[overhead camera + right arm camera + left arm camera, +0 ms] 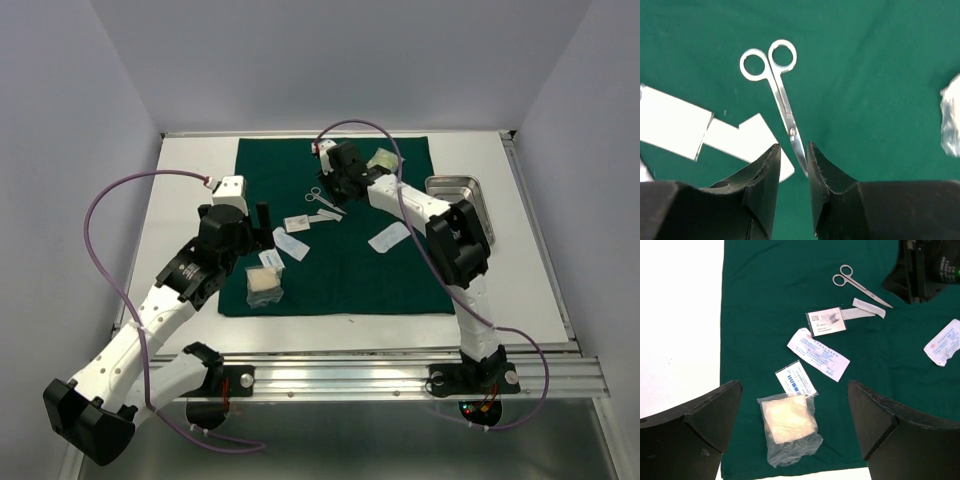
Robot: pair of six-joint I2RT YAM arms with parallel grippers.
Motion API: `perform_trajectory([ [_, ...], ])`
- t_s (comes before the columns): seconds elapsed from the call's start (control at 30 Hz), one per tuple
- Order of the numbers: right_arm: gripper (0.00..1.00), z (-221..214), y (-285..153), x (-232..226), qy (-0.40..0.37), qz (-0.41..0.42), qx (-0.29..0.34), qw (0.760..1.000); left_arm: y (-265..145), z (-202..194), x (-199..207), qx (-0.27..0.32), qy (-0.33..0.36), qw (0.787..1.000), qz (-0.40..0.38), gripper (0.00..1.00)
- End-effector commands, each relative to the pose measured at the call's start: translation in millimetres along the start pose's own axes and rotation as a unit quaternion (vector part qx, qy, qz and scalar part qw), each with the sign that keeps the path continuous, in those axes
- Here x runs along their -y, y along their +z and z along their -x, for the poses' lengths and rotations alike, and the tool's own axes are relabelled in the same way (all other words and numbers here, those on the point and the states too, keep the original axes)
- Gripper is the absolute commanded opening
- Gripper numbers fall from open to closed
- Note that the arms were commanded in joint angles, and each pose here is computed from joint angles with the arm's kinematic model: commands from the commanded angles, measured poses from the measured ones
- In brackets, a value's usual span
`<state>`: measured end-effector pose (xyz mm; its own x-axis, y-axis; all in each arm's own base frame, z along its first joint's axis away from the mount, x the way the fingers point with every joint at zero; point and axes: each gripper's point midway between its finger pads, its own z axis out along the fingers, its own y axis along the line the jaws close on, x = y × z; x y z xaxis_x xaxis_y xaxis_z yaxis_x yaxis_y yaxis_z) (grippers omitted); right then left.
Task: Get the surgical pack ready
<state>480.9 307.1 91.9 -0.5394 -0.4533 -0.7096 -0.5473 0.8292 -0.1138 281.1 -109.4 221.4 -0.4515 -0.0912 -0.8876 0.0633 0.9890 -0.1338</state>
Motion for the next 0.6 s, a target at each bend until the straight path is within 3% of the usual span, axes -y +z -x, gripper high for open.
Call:
perform_trajectory([
  [0.0, 0.34, 14, 14, 3, 0.001, -0.008, 0.006, 1.000, -5, 12, -3, 0.024, -0.010, 1.000, 0.003, 0.99],
  [0.13, 0.41, 17, 27, -1, 0.000, 0.001, 0.005, 1.000, -6, 12, -4, 0.025, -0.010, 1.000, 0.004, 0.99],
  [0.33, 0.43, -1, 45, -12, -0.005, 0.026, -0.015, 1.000, -6, 12, -4, 0.025, -0.010, 1.000, 0.004, 0.99],
  [0.47, 0.39, -19, 56, -15, -0.005, 0.030, -0.035, 0.999, -5, 11, -4, 0.024, -0.010, 1.000, 0.004, 0.99],
  [0.57, 0.30, -27, 58, -17, -0.004, 0.034, -0.044, 0.998, -5, 11, -3, 0.025, -0.010, 1.000, 0.004, 0.99],
])
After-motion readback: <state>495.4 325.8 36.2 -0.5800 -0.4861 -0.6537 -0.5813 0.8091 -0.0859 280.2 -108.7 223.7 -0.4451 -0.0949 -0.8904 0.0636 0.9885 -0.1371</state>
